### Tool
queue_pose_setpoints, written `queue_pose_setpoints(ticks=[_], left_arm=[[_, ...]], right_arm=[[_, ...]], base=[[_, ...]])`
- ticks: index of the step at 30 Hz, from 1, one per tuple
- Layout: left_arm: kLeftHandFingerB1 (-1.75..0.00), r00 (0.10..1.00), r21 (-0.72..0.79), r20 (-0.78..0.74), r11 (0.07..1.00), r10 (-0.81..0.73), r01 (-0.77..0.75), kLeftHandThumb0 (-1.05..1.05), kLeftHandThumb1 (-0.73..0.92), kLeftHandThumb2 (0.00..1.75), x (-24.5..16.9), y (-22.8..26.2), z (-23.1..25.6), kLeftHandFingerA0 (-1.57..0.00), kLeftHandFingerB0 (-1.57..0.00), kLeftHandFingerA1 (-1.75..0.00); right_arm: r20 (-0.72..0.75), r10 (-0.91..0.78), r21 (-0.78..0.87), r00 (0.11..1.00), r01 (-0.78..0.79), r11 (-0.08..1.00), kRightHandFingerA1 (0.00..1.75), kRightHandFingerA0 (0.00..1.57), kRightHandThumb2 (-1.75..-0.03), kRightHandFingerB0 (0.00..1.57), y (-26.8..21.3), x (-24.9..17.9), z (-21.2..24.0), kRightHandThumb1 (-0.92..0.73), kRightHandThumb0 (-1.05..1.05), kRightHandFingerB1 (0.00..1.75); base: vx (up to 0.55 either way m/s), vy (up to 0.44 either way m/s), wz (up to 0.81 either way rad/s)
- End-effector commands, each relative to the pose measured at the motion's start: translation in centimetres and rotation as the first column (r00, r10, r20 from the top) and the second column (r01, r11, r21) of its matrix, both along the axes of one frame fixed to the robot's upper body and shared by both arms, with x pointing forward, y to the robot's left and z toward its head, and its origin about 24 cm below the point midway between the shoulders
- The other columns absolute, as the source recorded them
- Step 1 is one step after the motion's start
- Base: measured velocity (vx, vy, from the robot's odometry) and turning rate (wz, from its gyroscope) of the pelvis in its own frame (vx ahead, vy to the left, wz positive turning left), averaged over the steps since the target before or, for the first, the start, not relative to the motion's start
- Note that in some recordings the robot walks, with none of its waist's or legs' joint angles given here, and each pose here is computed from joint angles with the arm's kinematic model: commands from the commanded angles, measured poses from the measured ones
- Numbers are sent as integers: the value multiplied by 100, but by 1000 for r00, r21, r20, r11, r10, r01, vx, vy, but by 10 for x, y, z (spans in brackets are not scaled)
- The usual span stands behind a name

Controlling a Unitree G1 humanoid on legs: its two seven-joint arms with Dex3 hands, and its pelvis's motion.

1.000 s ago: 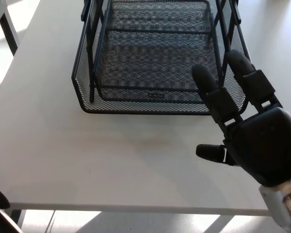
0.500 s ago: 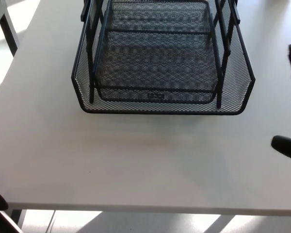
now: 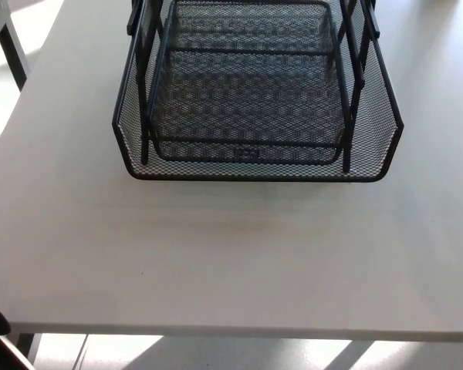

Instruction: The robot uses its right hand to grab the drawer kept on the middle of the desk and pull it out towards the robot

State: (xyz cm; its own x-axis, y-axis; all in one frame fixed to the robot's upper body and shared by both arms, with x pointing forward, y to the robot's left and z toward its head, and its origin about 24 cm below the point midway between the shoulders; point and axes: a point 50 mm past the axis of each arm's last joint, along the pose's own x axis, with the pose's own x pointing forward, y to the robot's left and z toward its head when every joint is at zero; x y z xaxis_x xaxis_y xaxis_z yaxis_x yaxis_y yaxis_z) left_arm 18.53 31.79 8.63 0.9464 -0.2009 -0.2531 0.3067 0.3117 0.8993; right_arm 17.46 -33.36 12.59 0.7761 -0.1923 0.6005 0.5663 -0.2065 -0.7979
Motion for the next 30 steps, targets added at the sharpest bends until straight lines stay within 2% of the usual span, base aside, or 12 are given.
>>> queue_pose_setpoints(ticks=[1,6,9,10,15,16,17,19,20,23,25,30], left_arm=[[-62,1000,22,-2,1000,-3,3,-30,56,57,1,4,5,-79,-80,-88],[-60,1000,17,0,1000,-3,3,-29,56,57,0,4,3,-78,-80,-86],[-60,1000,17,5,1000,-3,3,-29,55,57,0,4,3,-79,-81,-86],[-60,1000,10,0,1000,0,0,-29,55,57,1,4,2,-79,-81,-86],[-58,1000,18,-2,1000,-4,4,-29,56,56,1,4,2,-78,-80,-85],[-59,1000,10,-3,1000,1,-1,-29,55,57,1,3,2,-80,-82,-86],[-58,1000,11,-3,1000,3,-3,-29,56,56,1,4,2,-79,-81,-85],[-58,1000,15,2,1000,-5,4,-30,56,56,1,4,2,-80,-81,-86],[-58,1000,17,-3,1000,-2,2,-29,56,57,1,4,2,-79,-80,-86],[-58,1000,27,-7,1000,-3,3,-29,56,57,1,3,3,-78,-80,-85],[-58,1000,18,-2,1000,-9,9,-29,56,57,2,2,2,-78,-80,-85],[-59,1000,12,1,1000,-5,5,-27,55,57,2,2,1,-79,-81,-86]], right_arm=[[-50,-251,124,967,255,959,10,0,-82,9,-68,-28,-44,-47,-80,33],[-185,-299,221,936,336,916,23,0,-56,9,-80,-33,-68,-50,-65,36],[-268,-320,259,909,388,884,20,0,-77,8,-83,-38,-84,-44,-76,36],[-288,-324,262,901,400,879,28,0,-56,13,-84,-40,-89,-51,-64,34],[-414,-356,255,838,482,838,38,2,-80,10,-86,-46,-110,-43,-70,39],[-450,-347,252,823,489,835,56,6,-89,0,-84,-49,-118,-28,-37,48],[-485,-344,253,804,505,825,51,4,-79,9,-83,-49,-123,-45,-71,40],[-498,-329,279,803,508,815,49,3,-78,9,-83,-49,-126,-44,-69,39],[-519,-325,286,791,519,805,56,6,-90,0,-81,-50,-132,-29,-36,48],[-578,-301,312,758,547,777,55,5,-57,13,-80,-52,-142,-55,-67,31],[-615,-291,334,733,577,746,55,4,-90,0,-80,-53,-148,-30,-38,49],[-704,-241,348,668,620,703,54,3,-90,0,-76,-50,-159,-28,-38,49]], base=[[0,0,0],[0,0,0],[0,0,0],[0,0,0],[0,0,0],[0,0,0],[0,0,0],[0,0,0],[0,0,0],[0,0,0],[0,0,0],[0,0,0]])
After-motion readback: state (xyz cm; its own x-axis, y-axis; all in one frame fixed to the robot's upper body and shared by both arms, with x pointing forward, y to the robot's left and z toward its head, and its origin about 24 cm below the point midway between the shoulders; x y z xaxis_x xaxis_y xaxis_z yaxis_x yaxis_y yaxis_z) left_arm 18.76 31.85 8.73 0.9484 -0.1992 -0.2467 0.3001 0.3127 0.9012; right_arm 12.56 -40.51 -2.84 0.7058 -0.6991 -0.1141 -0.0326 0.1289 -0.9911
